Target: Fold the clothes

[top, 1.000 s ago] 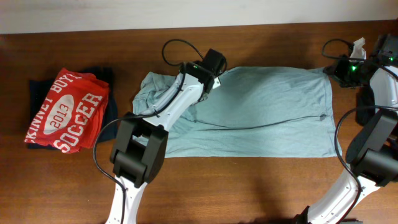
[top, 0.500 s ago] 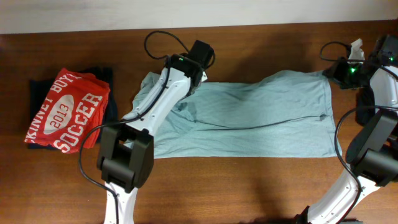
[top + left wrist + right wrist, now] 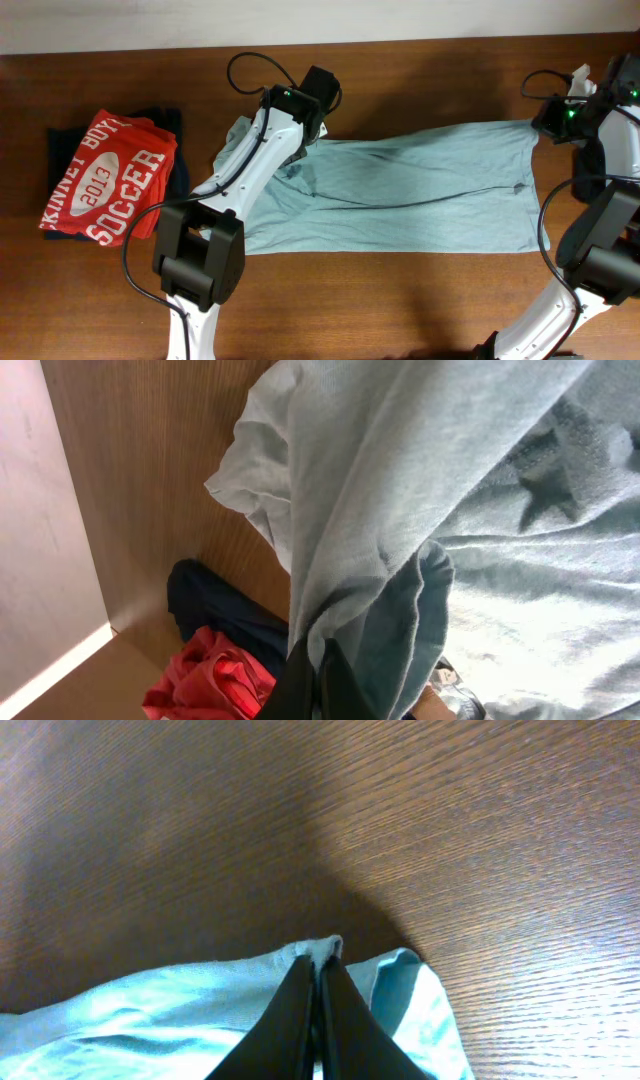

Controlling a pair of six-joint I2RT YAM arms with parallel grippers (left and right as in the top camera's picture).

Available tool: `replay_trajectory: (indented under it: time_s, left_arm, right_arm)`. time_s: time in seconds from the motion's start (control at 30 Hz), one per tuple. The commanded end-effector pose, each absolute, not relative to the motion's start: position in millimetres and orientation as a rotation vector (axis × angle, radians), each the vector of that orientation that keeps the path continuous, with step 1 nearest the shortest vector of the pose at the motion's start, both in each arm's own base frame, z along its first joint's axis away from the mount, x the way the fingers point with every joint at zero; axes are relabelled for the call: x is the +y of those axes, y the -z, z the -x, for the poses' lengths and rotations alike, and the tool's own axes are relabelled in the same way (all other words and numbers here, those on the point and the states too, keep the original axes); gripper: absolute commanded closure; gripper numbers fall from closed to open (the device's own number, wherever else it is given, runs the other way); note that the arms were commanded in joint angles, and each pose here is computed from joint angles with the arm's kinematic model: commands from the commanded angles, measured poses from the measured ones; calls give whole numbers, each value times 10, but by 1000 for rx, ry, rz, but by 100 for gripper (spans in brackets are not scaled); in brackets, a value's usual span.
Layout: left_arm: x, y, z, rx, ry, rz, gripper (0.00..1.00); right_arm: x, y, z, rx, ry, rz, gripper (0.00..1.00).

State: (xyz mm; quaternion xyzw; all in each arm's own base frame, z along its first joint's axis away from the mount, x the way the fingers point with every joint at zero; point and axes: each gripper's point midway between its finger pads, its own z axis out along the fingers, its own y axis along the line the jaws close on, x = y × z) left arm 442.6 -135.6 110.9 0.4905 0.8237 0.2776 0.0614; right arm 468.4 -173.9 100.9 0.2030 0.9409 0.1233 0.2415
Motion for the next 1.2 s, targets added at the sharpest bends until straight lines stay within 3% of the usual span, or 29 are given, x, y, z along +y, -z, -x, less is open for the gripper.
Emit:
replay_trajectory:
  time_s: [0.0,0.6,1.17]
  left_arm:
    - [-1326,-1289,-4450,2479,-844,-1425,100]
    - [-1280,-1165,-4070,2604,-730,-1584,100]
    - [-1284,-1136,-3959,2635,-680,-1634,99]
  right_arm:
    - [-1780,-1210,-4707,2543,-275,-523,96]
    - [-1847,-1077,-4474,2644,-185,-595,96]
    - [-1846,-1013,-4327,2706,-155,-629,95]
